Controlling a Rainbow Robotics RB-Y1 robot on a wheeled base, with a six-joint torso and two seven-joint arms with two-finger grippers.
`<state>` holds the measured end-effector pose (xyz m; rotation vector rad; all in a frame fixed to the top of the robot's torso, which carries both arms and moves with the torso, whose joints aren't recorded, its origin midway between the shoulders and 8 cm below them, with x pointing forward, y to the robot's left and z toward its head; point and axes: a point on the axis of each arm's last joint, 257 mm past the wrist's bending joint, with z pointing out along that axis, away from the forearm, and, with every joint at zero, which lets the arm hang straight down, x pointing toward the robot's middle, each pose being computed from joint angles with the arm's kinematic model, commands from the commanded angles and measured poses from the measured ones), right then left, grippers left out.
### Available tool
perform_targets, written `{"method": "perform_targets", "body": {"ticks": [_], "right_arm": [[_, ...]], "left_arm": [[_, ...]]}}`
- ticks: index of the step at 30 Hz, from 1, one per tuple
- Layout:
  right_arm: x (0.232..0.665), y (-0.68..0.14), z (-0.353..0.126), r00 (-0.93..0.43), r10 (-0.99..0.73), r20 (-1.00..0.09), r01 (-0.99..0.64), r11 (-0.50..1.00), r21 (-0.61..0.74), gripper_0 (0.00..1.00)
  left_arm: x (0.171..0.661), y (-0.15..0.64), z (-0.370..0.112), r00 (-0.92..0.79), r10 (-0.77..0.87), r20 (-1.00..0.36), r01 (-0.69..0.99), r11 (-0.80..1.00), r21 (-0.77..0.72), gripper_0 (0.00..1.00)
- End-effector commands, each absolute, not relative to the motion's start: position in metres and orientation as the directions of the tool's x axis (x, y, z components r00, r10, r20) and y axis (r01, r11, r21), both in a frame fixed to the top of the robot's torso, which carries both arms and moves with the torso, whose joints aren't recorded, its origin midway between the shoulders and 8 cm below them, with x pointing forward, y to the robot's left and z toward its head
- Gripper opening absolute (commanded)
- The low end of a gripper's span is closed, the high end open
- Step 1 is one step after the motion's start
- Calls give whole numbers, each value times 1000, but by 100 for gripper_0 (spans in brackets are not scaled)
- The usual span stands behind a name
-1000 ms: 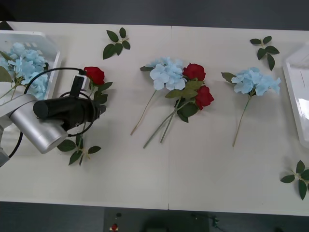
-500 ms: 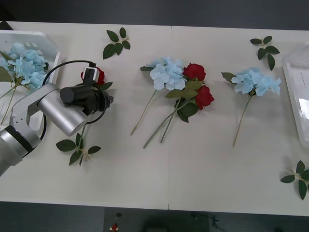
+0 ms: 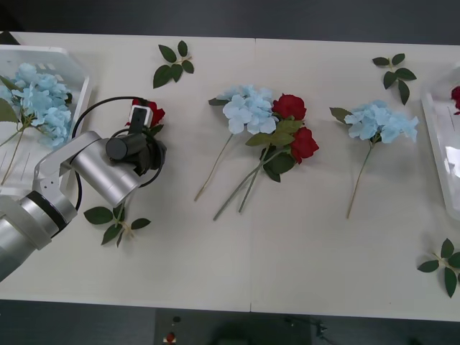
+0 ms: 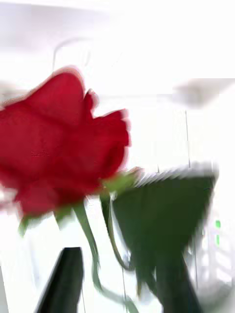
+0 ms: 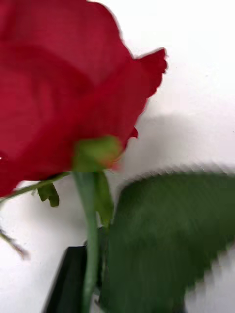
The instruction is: Put the red flowers into the right box and the blue flowers into the left box
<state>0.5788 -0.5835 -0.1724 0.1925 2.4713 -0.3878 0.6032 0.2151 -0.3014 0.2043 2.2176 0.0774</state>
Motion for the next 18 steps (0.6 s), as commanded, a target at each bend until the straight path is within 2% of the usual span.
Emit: {"method": "perform_targets", "body": {"ticks": [1,8,18], "right_arm": [[592,-581,-140,-752,77,-655,261,946,-189,100],[592,-574,-141,-753,101,-650,261,953,-155,100],[577,-518,-138,-786,195,-587,195,979,63,100]], "left_arm": [[617,203,-265,-557,148,-817,131,987,89,0],[616,185,-223,-513,106,-852,178,984,16,0],[585,206,-155,-546,44,-837,233,967,-101,0]]}}
